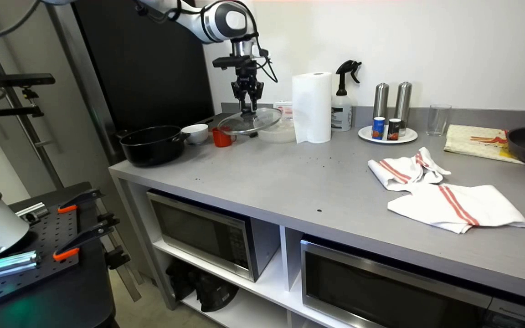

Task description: Place the lid on the pot

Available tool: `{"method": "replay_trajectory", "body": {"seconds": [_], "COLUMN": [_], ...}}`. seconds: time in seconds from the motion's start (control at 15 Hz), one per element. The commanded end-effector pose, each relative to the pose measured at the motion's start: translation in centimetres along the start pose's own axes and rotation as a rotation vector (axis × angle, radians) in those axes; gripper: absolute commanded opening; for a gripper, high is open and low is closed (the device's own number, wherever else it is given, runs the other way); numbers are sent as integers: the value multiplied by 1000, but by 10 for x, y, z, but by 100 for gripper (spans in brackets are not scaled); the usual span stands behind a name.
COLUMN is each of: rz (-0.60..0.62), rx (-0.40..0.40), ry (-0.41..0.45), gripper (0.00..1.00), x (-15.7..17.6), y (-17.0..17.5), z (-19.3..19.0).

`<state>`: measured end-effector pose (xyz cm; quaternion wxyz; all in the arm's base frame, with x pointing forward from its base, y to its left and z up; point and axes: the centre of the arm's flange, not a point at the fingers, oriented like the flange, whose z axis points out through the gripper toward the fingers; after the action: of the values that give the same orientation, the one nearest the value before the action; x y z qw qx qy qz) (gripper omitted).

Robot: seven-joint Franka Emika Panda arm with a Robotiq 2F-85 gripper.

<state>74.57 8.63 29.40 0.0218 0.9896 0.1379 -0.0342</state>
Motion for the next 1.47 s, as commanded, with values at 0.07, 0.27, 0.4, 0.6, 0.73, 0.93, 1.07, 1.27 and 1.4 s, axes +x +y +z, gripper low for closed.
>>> {"method": "replay_trajectory", "body": {"seconds": [0.07, 0.27, 0.4, 0.6, 0.73, 0.93, 1.07, 1.27, 1.4], "rz": [-40, -80, -112, -165, -196, -232, -251, -269, -283], "rx": [-43, -79, -102, -129, -143, -157, -169, -170, -173], "ry": [-20, -33, -47, -71, -92, -125, -136, -128, -108], "gripper": [25, 25, 25, 25, 25, 25, 25, 25, 25], "x": [-67, -95, -118, -148, -165, -183, -187, -188, -186], "y": [-57, -100, -131, -172, -198, -234, -258, -293, -315], "z": [-62, -83, -89, -85, -76, -54, -39, -25, -20]}}
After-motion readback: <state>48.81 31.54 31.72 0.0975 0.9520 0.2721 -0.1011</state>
